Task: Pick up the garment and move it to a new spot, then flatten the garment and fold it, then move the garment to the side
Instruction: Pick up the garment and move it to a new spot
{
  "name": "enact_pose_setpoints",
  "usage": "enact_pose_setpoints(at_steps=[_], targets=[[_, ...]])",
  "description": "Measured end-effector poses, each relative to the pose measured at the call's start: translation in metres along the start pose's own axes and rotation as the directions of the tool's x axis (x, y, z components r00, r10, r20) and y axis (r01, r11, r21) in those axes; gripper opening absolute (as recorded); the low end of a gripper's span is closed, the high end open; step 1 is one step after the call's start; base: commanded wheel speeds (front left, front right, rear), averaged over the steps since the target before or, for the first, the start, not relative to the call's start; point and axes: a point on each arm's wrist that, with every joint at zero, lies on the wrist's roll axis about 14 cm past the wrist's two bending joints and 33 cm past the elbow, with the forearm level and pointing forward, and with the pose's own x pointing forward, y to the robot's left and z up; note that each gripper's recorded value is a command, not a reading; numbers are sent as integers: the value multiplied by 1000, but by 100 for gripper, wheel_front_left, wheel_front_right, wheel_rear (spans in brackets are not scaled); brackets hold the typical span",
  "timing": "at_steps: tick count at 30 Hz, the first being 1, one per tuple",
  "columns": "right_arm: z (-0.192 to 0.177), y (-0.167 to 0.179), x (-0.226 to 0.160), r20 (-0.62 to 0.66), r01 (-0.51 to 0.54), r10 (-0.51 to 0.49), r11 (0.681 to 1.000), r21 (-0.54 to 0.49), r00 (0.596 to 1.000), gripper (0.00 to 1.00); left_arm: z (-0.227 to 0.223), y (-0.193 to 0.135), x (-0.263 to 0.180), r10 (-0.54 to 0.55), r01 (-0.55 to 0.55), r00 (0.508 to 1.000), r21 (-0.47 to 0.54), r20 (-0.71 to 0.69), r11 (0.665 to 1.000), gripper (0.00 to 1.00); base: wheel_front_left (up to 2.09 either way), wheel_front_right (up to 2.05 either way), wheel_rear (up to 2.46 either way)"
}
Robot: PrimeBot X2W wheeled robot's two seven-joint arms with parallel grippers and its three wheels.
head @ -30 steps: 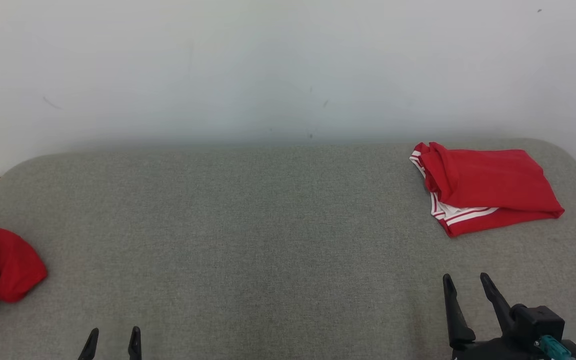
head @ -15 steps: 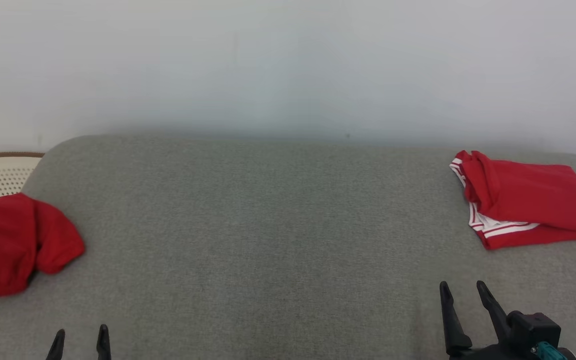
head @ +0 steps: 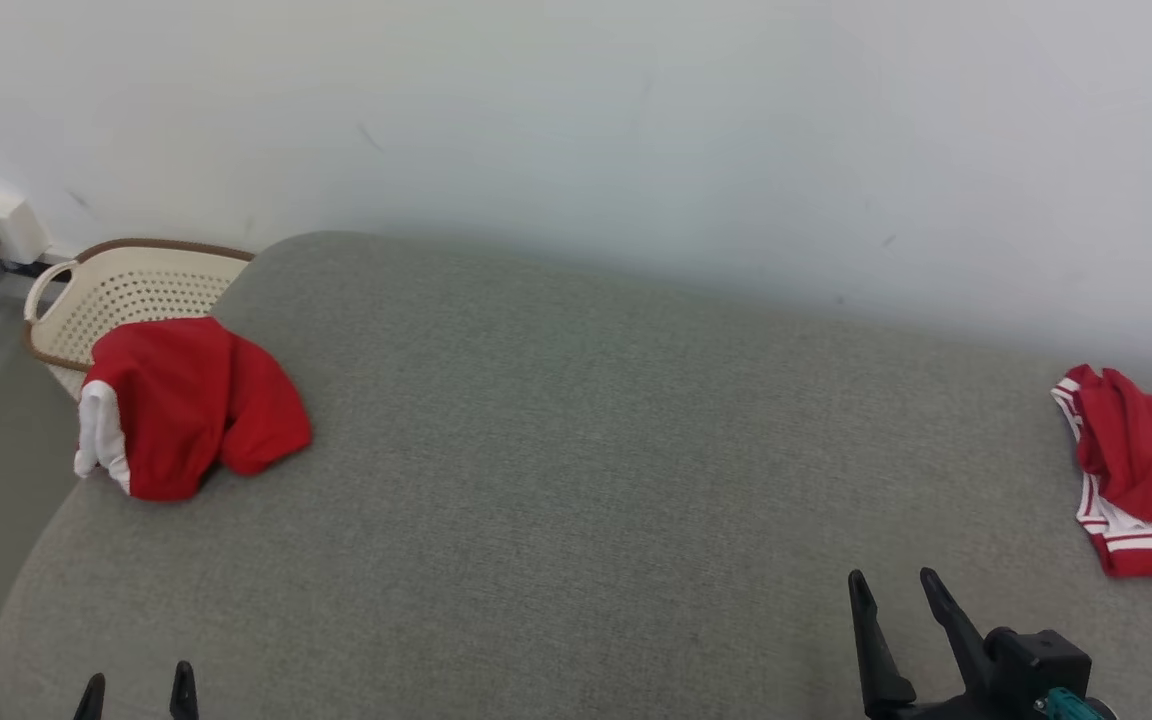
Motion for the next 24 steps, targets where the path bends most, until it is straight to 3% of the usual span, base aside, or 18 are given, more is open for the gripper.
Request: enact_pose_setpoints(at_steps=[10, 24], targets=[[-5, 46, 20, -10, -145, 145, 989, 22, 989, 100, 9, 43, -27, 120, -120, 993, 21, 12, 993, 100, 0, 0, 0], [-10, 70, 29, -19, -217, 218, 976, 32, 976, 100, 12, 66, -46, 195, -196, 981, 28, 10, 980, 100, 0, 0, 0]])
